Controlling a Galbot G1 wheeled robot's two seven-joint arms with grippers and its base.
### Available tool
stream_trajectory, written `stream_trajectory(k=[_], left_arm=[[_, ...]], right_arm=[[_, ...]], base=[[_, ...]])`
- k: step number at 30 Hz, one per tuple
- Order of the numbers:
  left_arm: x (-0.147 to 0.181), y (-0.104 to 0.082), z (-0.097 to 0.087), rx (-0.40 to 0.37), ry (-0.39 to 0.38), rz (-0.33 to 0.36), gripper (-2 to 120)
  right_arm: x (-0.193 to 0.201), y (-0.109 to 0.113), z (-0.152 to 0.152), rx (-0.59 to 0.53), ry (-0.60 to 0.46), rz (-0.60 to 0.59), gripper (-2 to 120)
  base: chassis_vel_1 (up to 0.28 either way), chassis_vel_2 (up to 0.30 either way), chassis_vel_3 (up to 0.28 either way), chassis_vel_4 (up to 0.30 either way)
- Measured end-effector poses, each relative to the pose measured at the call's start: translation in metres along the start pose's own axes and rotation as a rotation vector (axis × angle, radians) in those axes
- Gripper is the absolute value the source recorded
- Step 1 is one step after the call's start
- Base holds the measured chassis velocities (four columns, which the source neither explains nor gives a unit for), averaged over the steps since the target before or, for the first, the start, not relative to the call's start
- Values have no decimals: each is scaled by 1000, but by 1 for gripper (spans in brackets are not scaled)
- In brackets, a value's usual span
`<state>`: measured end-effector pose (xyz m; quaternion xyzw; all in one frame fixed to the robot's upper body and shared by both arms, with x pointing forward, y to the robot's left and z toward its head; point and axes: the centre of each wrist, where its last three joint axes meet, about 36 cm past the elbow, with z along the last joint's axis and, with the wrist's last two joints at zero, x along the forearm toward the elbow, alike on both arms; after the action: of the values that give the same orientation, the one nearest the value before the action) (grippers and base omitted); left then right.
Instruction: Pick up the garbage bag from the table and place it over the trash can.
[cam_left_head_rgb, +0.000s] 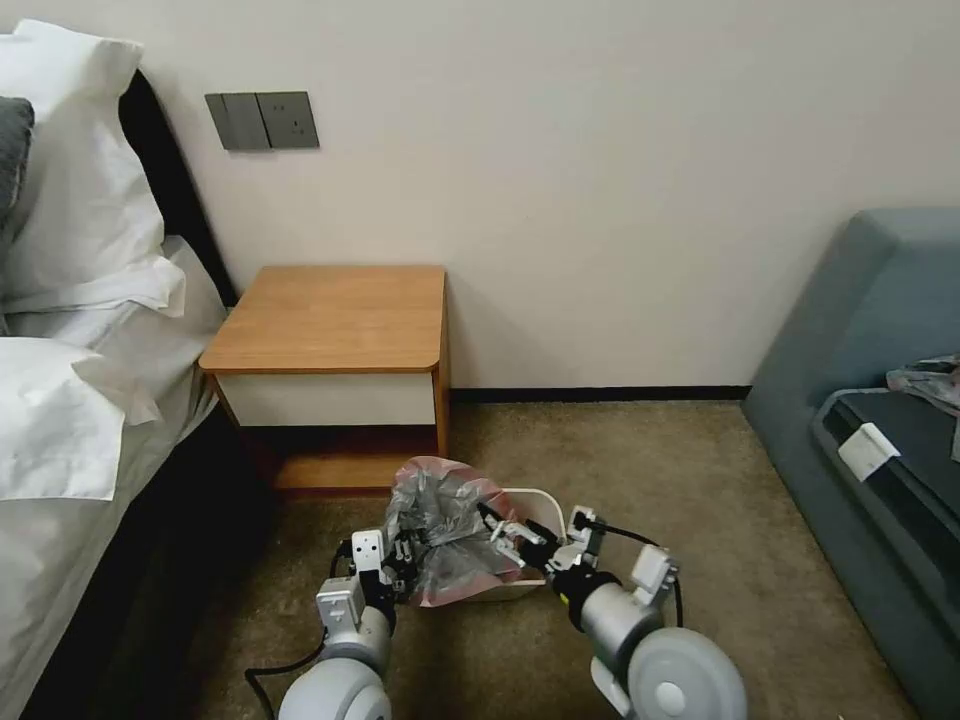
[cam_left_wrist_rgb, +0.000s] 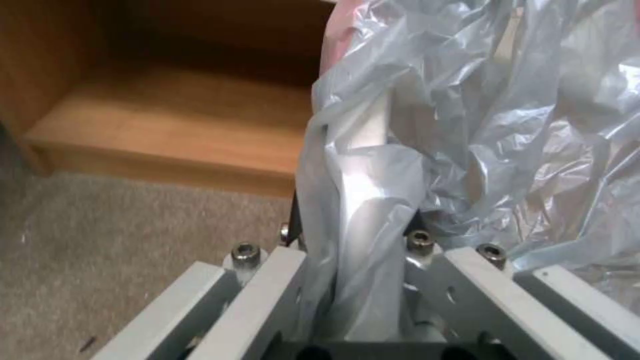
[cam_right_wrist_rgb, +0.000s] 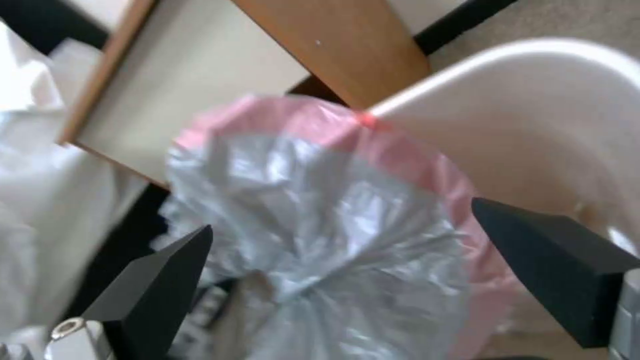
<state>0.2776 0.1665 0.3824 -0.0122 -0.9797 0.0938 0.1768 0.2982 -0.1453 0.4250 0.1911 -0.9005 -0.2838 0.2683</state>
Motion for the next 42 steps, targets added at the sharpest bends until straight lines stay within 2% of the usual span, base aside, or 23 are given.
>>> stream_trajectory(k=[3, 8, 11, 22, 33, 42], left_arm=[[2, 1, 1, 9, -26, 4, 5], [4, 4, 4, 4, -59, 16, 5], [6, 10, 7, -26, -100, 35, 5], [9, 13, 7, -39, -119, 45, 5], [12, 15, 3, -48, -141, 59, 5], [15, 14, 3, -28, -139, 65, 5]], right_arm=[[-5, 3, 5, 90, -17, 46, 100], [-8, 6, 7, 130, -32, 53, 100], [-16, 7, 10, 164, -62, 50, 100], [-31, 12, 9, 173, -76, 36, 100], [-38, 7, 6, 202, -70, 54, 100], [-46, 2, 4, 200, -90, -10, 100]], base=[[0, 0, 0, 0], [0, 0, 0, 0], [0, 0, 0, 0], [0, 0, 0, 0], [0, 0, 0, 0], [0, 0, 0, 0]])
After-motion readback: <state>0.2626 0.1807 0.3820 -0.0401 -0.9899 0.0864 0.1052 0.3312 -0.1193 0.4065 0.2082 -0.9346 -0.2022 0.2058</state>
